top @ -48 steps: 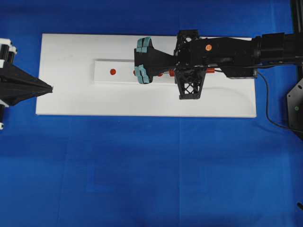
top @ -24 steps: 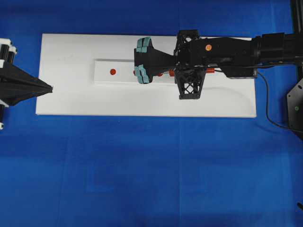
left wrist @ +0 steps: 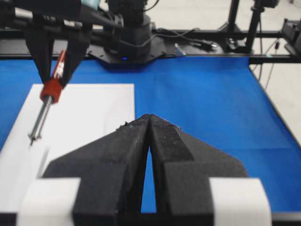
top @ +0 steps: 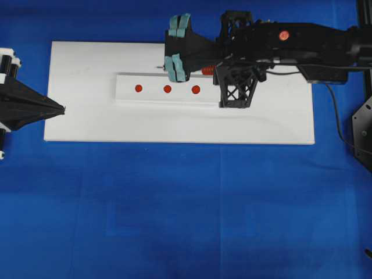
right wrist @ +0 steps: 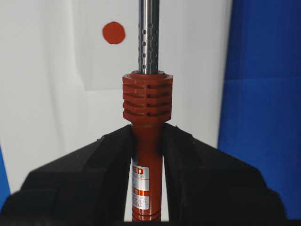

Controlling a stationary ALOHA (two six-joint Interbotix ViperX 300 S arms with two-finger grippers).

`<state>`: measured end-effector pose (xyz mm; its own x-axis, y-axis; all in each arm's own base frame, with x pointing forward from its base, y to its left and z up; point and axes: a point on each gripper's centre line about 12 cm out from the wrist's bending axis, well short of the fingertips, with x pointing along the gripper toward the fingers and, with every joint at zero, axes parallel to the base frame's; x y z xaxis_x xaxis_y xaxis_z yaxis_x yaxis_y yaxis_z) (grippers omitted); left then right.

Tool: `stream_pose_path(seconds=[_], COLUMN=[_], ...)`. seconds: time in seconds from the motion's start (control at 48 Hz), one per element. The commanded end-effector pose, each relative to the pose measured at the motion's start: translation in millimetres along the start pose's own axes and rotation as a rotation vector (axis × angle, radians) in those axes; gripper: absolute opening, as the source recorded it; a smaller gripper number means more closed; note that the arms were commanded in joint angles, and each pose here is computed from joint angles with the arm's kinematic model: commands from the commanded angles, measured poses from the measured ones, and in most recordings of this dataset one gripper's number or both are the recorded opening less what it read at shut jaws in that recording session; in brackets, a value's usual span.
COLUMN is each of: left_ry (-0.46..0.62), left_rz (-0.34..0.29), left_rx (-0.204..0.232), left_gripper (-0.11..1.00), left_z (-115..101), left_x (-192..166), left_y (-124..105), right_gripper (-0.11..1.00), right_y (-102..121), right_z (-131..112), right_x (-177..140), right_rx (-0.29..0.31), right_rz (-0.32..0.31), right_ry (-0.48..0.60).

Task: Touch the tip of the soldering iron to the mark.
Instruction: 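Lift the iron and move it right toward the right dot, then lower the iron tip onto the right red dot and hold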

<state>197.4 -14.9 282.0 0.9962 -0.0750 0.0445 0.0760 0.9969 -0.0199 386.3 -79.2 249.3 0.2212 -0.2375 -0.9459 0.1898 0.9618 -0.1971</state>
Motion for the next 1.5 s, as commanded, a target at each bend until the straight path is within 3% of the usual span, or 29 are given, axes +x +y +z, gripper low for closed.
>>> stream_pose_path(seconds=[0.0, 0.396, 0.959, 1.251, 1.48], left_ry=[-0.009, -0.009, 0.000, 0.008, 0.015], left_rz=[-0.002, -0.004, -0.002, -0.002, -0.003], left_rx=[0.000, 0.001, 0.001, 0.001, 0.001], left_gripper=[0.00, 0.00, 0.00, 0.00, 0.00], left_z=[4, 4, 3, 2, 1], left_x=[2, 2, 1, 1, 1], left_y=[0, -1, 0, 0, -1], right_gripper=[0.07, 0.07, 0.07, 0.07, 0.07], right_y=[-6, -6, -5, -4, 2], right_z=[5, -2, -69, -69, -69], right_x=[-22, -20, -23, -21, 1], right_rx=[0.012, 0.008, 0.012, 0.008, -0.002], right_rz=[-0.011, -0.013, -0.005, -0.002, 0.007], right_ry=[-0.051, -0.032, 0.032, 0.028, 0.091])
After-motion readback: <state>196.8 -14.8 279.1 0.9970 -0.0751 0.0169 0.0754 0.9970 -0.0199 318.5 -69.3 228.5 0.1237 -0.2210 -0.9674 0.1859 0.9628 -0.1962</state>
